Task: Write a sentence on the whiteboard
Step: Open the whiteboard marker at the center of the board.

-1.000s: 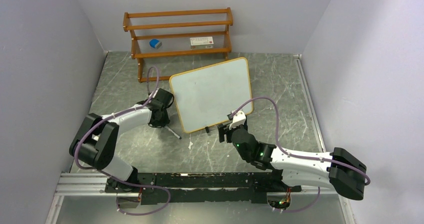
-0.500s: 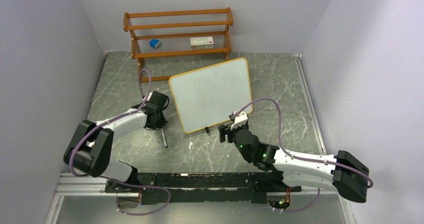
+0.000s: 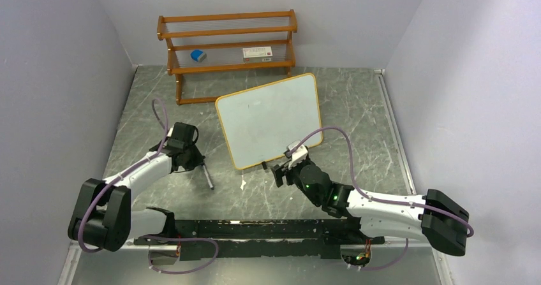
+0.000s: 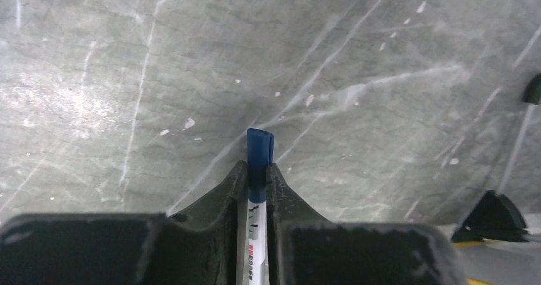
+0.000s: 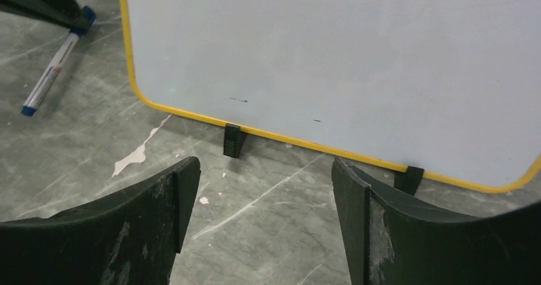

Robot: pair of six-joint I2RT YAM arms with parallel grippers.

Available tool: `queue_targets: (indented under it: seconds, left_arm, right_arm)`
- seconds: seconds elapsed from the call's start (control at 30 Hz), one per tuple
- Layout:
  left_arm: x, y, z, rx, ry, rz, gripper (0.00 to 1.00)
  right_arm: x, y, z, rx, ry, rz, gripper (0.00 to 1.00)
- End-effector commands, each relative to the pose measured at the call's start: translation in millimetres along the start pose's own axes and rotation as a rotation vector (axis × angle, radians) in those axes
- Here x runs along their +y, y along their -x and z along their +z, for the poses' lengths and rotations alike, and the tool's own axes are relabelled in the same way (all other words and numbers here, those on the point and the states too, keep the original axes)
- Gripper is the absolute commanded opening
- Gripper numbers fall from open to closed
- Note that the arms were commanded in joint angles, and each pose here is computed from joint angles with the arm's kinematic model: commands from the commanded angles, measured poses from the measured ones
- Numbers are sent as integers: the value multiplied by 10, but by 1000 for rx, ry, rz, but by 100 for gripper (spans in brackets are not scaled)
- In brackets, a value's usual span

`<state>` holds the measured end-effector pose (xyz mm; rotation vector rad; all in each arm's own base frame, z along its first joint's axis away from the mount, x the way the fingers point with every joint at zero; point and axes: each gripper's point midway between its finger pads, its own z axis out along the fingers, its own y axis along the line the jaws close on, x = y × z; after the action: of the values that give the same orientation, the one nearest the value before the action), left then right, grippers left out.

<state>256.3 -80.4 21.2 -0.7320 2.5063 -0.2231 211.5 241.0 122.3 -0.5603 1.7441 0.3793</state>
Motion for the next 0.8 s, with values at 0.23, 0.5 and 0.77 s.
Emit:
queue_targets:
  seconds: [0.23,0.5,0.77]
  left_arm:
    - [-432,178,-379,-49,-252,-137,5]
    - [-693,422,-948,-176,-480,-254,5]
    - [-783,523,-1291,-236,-625,-379,5]
  right_arm:
    - [559,227,70,-56,270,3,82]
    - [945,489,153,-97,386,158,83]
    - [1291,728,243,-165,426,250,83]
